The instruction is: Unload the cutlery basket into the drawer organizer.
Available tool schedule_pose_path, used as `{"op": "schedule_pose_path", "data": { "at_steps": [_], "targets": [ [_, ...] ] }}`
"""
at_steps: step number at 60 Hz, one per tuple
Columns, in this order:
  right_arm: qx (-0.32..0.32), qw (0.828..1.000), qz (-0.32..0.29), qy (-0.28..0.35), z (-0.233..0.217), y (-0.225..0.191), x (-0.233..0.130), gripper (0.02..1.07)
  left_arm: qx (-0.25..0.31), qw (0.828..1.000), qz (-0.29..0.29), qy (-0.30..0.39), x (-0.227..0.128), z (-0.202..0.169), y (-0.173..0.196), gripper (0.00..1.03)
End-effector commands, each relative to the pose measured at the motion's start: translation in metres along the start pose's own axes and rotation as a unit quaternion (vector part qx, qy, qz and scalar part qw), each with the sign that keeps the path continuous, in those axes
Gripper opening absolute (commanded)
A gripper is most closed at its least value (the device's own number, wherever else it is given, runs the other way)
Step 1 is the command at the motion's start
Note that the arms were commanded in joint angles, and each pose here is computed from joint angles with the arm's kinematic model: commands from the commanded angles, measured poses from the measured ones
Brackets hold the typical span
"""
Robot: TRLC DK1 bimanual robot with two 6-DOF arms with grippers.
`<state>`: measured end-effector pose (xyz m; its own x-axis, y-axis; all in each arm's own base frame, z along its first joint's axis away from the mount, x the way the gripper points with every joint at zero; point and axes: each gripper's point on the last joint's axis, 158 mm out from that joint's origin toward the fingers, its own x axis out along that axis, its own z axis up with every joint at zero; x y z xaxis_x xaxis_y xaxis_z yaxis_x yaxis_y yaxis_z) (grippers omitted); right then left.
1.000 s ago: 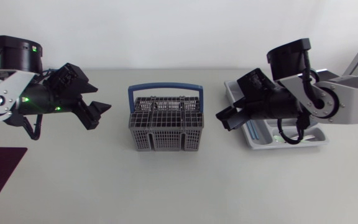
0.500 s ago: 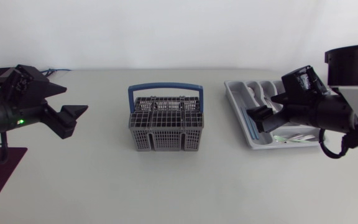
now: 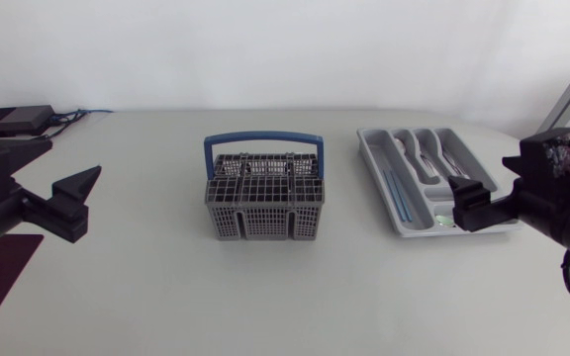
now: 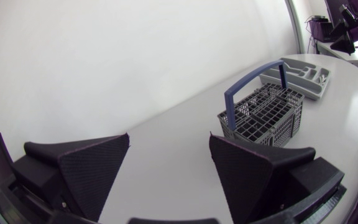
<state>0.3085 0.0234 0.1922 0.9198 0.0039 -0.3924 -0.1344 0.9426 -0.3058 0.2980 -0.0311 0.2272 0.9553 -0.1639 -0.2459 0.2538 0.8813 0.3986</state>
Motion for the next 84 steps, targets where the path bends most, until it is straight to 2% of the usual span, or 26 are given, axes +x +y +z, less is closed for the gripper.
{"op": "schedule_pose_path", "data": {
  "at_steps": [1, 16, 44, 64, 84],
  "targets": [
    [-0.001, 1.000, -0.014, -0.006, -0.008, -0.004, -0.004, 1.03, -0.020, 1.000, 0.005, -0.001, -0.005, -0.007, -0.002, 1.00],
    [-0.013, 0.997, -0.047, -0.055, -0.005, -0.018, -0.025, 1.03, -0.065, 0.997, 0.016, -0.031, -0.021, -0.008, -0.004, 1.00],
    [0.090, 0.988, -0.045, -0.117, -0.039, -0.011, -0.036, 1.03, -0.150, 0.986, 0.060, -0.052, -0.029, -0.051, -0.012, 1.00],
    [0.165, 0.971, -0.036, -0.167, -0.065, -0.004, -0.033, 1.03, -0.219, 0.969, 0.092, -0.075, -0.028, -0.086, -0.017, 1.00],
    [0.167, 0.971, -0.036, -0.169, -0.066, -0.003, -0.033, 1.03, -0.221, 0.968, 0.093, -0.075, -0.028, -0.087, -0.017, 1.00]
  ]
}}
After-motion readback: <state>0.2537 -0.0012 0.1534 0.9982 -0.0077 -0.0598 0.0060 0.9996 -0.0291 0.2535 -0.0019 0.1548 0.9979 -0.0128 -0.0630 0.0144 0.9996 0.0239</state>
